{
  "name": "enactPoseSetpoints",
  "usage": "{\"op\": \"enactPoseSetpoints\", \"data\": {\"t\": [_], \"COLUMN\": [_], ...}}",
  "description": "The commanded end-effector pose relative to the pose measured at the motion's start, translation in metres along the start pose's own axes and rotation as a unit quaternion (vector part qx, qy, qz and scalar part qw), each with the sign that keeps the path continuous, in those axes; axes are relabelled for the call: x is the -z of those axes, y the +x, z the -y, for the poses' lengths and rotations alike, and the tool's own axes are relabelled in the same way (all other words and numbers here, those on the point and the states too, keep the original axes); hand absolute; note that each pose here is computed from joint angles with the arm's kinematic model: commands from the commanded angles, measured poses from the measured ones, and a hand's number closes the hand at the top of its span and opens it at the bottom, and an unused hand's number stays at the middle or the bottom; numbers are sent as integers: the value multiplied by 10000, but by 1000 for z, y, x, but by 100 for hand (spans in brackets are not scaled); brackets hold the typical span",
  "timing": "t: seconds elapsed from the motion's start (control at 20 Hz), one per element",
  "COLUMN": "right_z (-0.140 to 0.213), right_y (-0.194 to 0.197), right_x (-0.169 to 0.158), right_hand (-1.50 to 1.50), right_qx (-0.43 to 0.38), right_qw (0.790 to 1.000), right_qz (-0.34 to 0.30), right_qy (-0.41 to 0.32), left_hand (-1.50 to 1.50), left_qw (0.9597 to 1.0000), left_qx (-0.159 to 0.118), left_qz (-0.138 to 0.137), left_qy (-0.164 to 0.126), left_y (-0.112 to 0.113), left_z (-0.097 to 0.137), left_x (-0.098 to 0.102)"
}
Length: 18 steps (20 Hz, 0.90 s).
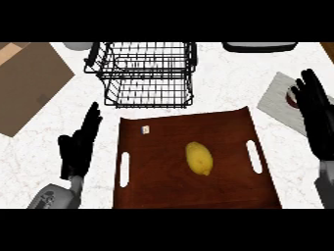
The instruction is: Pick the lemon from the tray and place it in the tiered basket
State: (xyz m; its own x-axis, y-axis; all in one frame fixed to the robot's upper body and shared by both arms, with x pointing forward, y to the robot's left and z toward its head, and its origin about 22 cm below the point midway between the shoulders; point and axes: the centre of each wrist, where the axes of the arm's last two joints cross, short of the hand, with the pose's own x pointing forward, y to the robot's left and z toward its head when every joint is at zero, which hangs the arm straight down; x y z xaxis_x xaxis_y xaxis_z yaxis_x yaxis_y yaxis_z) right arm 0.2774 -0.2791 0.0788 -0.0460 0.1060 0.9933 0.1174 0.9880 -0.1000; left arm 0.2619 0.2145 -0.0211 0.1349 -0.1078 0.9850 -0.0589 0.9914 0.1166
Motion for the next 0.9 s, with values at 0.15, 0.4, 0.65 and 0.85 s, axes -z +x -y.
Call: {"op": "enactPoseSetpoints", "data": {"t": [0.15, 0.4, 0.65, 0.85], "right_z": [-132, -202, -234, -219], "right_y": [1, -31, -31, 6], "right_x": [-2, -13, -28, -9], "right_hand": [-150, -150, -150, -150], "right_qx": [92, -152, -378, -1459], "right_qw": [9983, 9982, 9959, 9851], "right_qz": [46, -439, 741, 773], "right_qy": [575, 370, 360, 477], "left_hand": [0, 0, 0, 0], "left_qw": [9951, 9875, 9881, 9904], "left_qx": [216, 51, 17, 10], "left_qz": [610, 634, 561, 480], "left_qy": [-753, -1444, -1429, -1293], "left_y": [29, 3, 3, -10], "left_z": [8, 4, -1, -24], "left_x": [15, 6, 4, -8]}}
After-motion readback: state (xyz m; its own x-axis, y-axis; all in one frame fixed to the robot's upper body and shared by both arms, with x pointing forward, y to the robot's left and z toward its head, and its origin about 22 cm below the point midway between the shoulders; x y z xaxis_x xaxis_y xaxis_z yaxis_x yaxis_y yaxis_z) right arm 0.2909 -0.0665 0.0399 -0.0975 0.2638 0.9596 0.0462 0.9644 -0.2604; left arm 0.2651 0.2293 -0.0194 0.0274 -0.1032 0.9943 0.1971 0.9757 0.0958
